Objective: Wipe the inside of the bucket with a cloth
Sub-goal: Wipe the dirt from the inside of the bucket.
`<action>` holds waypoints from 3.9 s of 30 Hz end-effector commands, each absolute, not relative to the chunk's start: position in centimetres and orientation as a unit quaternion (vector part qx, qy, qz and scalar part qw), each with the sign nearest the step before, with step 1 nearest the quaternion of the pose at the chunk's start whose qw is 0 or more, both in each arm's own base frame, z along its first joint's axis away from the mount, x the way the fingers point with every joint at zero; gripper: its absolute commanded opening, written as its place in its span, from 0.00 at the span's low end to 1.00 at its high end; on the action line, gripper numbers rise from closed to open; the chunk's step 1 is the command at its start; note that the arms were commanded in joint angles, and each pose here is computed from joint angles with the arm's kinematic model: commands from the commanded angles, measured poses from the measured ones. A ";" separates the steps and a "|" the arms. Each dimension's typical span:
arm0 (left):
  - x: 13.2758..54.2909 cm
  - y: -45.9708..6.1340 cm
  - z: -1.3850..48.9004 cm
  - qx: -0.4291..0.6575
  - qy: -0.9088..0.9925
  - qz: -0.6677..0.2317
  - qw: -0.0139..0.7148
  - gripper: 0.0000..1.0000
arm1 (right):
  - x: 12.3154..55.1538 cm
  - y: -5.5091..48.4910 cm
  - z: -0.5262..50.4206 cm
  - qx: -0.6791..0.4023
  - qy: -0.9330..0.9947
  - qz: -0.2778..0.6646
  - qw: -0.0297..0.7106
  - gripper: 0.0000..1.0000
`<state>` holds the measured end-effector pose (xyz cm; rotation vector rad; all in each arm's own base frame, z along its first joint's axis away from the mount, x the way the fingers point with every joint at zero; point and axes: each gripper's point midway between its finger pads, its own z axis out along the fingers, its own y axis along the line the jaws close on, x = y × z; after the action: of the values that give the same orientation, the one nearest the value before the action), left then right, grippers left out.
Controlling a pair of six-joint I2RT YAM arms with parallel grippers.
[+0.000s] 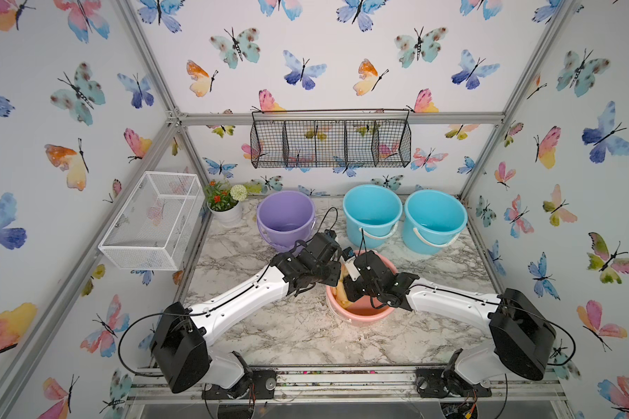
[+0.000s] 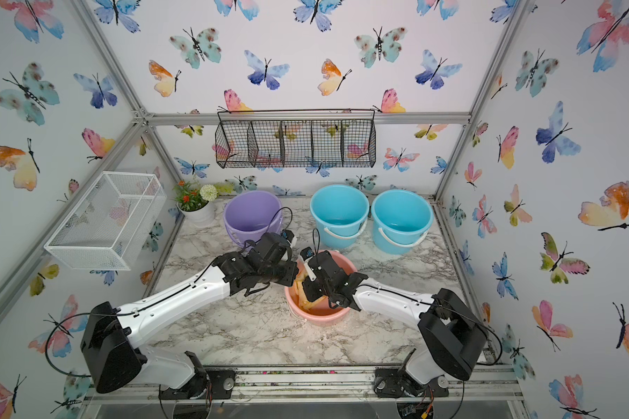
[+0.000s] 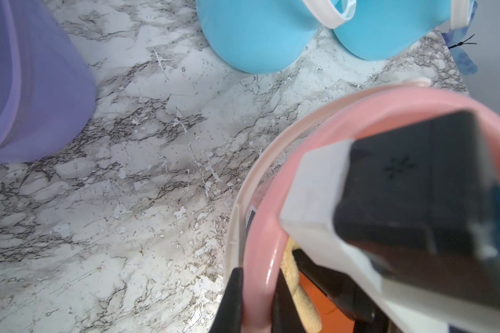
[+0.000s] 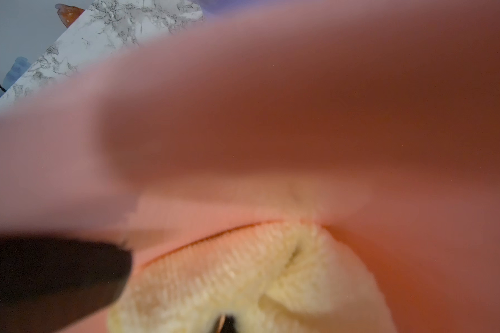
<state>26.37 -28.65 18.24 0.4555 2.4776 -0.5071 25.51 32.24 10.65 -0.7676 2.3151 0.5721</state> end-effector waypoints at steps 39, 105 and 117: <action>26.3 -27.9 24.9 0.150 0.880 -0.237 0.383 0.00 | 22.5 34.3 8.6 -0.216 0.943 0.234 0.097 0.02; 26.0 -29.0 24.3 0.151 0.880 -0.279 0.353 0.00 | 31.0 31.3 26.7 -0.169 0.824 0.193 0.505 0.02; 26.6 -28.9 24.7 0.144 0.876 -0.276 0.368 0.00 | 20.9 36.3 24.5 -0.236 0.843 0.419 0.243 0.02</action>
<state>26.48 -27.46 22.35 0.3493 2.3270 -0.6182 25.92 33.97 23.15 -0.5507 2.2285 0.8164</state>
